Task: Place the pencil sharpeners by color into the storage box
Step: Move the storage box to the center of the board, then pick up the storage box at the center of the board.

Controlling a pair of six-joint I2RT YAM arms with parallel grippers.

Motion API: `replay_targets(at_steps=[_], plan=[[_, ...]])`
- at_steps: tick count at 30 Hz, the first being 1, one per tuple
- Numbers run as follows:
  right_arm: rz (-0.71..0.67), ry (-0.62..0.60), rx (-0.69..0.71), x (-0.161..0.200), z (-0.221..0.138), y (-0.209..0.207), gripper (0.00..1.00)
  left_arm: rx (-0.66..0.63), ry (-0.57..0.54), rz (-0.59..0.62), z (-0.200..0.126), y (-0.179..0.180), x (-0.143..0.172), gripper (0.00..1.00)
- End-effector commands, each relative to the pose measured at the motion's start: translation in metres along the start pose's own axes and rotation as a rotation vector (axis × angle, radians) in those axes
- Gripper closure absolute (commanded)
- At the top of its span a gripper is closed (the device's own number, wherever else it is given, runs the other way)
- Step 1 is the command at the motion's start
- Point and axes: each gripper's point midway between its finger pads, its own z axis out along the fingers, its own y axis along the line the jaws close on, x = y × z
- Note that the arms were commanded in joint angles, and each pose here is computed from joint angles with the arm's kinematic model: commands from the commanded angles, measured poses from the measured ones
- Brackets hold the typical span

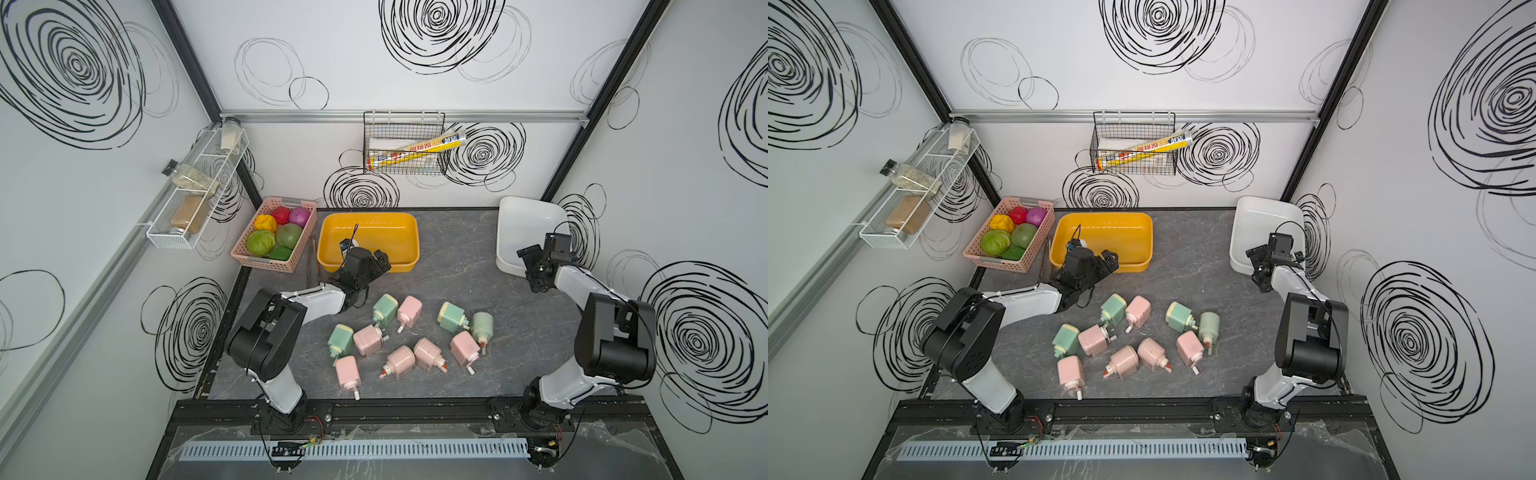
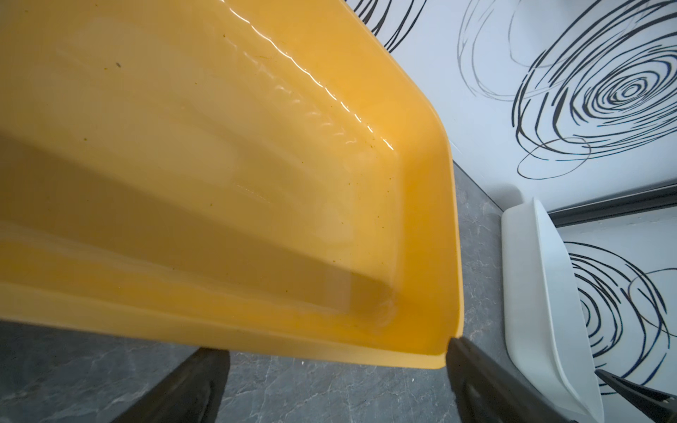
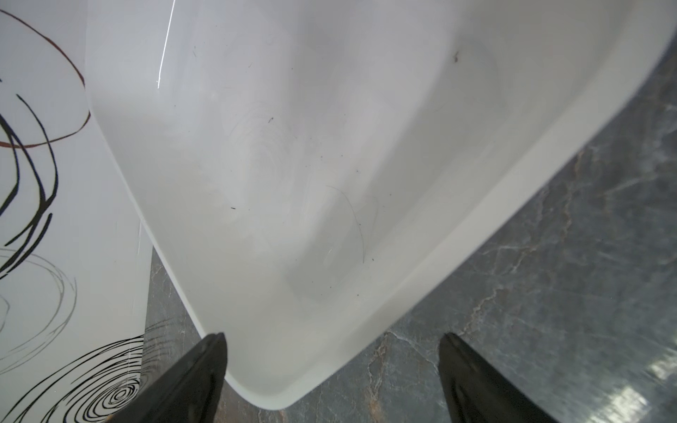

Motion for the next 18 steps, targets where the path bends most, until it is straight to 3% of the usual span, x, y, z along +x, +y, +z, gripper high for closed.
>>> replay_targets(at_steps=[1,18], plan=[[0.051,-0.026,0.009,-0.009,0.0,0.004,0.08,0.041,-0.03,0.003,0.01,-0.018,-0.014,0.01],[0.045,-0.036,0.034,-0.011,0.017,-0.001,0.36,0.037,-0.07,0.047,-0.022,-0.014,-0.019,0.01]])
